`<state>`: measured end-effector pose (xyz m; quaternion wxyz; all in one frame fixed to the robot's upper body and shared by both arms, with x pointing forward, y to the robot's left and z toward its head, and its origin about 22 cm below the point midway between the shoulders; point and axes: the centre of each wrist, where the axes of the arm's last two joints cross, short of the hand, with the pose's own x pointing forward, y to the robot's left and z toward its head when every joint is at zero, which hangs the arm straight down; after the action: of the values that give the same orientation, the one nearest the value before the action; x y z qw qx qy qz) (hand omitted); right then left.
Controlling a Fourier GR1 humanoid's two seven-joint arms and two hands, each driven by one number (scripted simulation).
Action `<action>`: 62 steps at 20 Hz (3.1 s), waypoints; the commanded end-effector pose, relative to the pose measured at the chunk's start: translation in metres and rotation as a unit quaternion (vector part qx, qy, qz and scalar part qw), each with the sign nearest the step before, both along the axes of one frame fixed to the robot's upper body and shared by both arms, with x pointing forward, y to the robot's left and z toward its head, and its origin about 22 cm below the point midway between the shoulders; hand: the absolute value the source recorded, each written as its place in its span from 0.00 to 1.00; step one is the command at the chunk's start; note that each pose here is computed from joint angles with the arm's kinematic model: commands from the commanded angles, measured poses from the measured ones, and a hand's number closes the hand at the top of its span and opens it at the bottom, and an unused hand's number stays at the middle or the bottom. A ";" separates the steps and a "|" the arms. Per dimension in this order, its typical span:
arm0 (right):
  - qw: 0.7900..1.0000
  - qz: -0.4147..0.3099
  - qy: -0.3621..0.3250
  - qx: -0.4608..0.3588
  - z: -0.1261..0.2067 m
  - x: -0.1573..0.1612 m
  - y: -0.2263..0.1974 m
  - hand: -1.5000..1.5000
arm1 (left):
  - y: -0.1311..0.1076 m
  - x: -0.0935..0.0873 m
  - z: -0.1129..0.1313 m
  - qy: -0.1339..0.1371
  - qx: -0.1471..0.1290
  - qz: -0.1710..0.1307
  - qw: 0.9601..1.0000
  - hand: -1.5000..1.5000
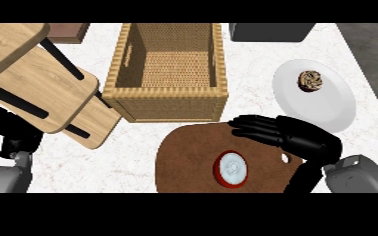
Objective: Pick the can from the cutting board and place it in the basket
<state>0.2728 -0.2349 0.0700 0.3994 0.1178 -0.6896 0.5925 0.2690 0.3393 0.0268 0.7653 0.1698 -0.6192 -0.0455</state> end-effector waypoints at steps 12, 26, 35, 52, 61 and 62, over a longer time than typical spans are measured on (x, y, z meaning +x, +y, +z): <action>1.000 0.013 0.002 -0.011 -0.031 -0.007 0.049 0.00 | -0.058 0.009 0.003 -0.002 -0.003 -0.072 0.997 0.50; 0.999 0.012 0.017 -0.031 -0.060 -0.014 0.077 0.00 | -0.045 0.019 0.012 0.003 0.001 -0.065 0.998 0.50; 0.999 0.032 0.004 -0.033 -0.067 -0.008 0.086 1.00 | -0.051 0.021 0.008 -0.001 -0.004 -0.071 0.997 0.50; 0.955 -0.209 -0.095 -0.190 -0.067 0.010 0.144 1.00 | -0.020 0.002 0.005 -0.010 -0.002 -0.051 0.999 0.50; 0.884 -0.398 -0.122 -0.213 -0.019 0.034 0.177 1.00 | -0.036 0.005 0.008 -0.017 -0.010 -0.099 0.995 0.50; 0.878 -0.420 -0.114 -0.197 -0.012 0.037 0.178 1.00 | -0.043 0.008 0.008 -0.016 -0.016 -0.107 0.994 0.50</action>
<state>0.3013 -0.0662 0.0385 0.5049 -0.2914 -0.5849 0.5639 0.2684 0.3187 0.0330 0.7534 0.1192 -0.6403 -0.0904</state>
